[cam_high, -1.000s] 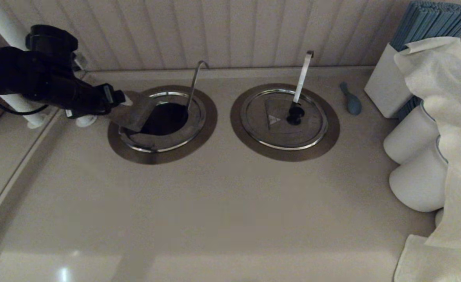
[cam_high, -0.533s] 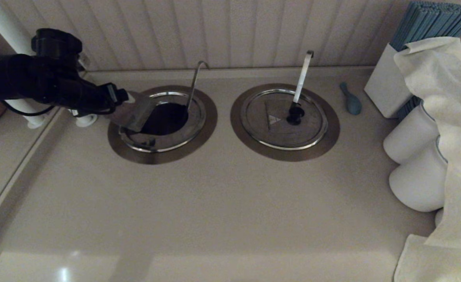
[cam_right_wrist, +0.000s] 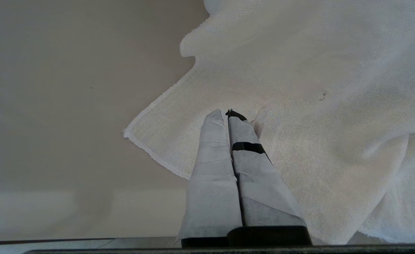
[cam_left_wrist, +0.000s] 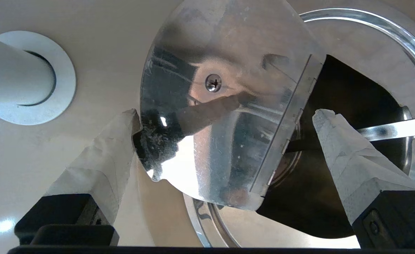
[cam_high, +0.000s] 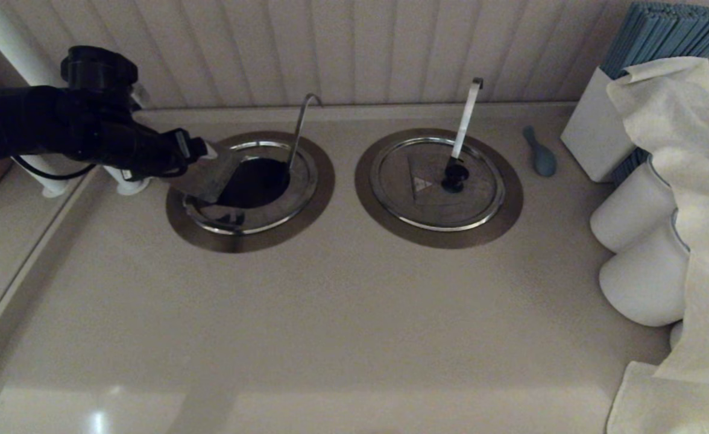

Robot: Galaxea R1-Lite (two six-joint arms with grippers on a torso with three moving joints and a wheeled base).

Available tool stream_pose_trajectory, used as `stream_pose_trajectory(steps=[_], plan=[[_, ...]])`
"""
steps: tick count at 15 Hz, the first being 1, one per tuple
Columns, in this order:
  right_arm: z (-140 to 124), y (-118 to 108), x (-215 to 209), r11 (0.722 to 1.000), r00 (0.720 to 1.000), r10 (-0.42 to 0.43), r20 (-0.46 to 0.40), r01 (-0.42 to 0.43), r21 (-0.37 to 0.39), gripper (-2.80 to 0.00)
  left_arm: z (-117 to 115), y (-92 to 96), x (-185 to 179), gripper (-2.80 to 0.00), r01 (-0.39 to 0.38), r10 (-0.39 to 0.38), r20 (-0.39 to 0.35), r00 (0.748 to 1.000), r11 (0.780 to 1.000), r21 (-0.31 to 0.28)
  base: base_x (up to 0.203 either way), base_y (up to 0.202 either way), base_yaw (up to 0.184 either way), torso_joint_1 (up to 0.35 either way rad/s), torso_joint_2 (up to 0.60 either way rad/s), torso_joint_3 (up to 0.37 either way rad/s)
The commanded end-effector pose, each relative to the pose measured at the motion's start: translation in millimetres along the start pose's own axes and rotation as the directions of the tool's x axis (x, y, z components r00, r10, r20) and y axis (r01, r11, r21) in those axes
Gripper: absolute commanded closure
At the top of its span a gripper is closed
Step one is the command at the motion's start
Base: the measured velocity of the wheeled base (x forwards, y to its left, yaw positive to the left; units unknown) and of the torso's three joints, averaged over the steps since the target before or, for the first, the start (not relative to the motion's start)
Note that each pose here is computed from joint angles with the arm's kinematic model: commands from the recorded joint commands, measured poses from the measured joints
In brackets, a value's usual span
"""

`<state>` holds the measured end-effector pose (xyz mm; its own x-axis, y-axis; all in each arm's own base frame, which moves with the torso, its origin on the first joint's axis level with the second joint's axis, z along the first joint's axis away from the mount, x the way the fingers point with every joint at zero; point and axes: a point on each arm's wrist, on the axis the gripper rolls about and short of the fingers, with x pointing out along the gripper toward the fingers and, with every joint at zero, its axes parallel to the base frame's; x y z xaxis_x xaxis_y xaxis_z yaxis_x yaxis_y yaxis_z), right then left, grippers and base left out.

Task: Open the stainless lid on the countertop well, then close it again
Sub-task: Close the lid

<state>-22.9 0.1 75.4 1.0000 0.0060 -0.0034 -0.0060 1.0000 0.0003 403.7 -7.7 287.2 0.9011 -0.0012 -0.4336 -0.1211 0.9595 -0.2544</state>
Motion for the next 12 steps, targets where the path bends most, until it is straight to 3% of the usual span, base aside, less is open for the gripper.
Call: stream_pose_trajectory(steps=[1, 12], plan=[[0.0, 0.0, 0.0, 1.0, 1.0, 0.0, 0.0, 0.0, 0.0, 0.0, 0.2, -3.1, -2.9, -2.8, 0.008, -0.008, 0.001, 1.0, 1.0, -0.003, 0.0, 0.0, 0.0, 0.0, 0.0, 0.0], [0.1, 0.0, 0.0, 1.0, 1.0, 0.0, 0.0, 0.0, 0.0, 0.0, 4.7, -23.0, -30.2, -2.8, 0.068, -0.067, 0.031, 0.997, 0.998, -0.017, 0.0, 0.0, 0.0, 0.0, 0.0, 0.0]])
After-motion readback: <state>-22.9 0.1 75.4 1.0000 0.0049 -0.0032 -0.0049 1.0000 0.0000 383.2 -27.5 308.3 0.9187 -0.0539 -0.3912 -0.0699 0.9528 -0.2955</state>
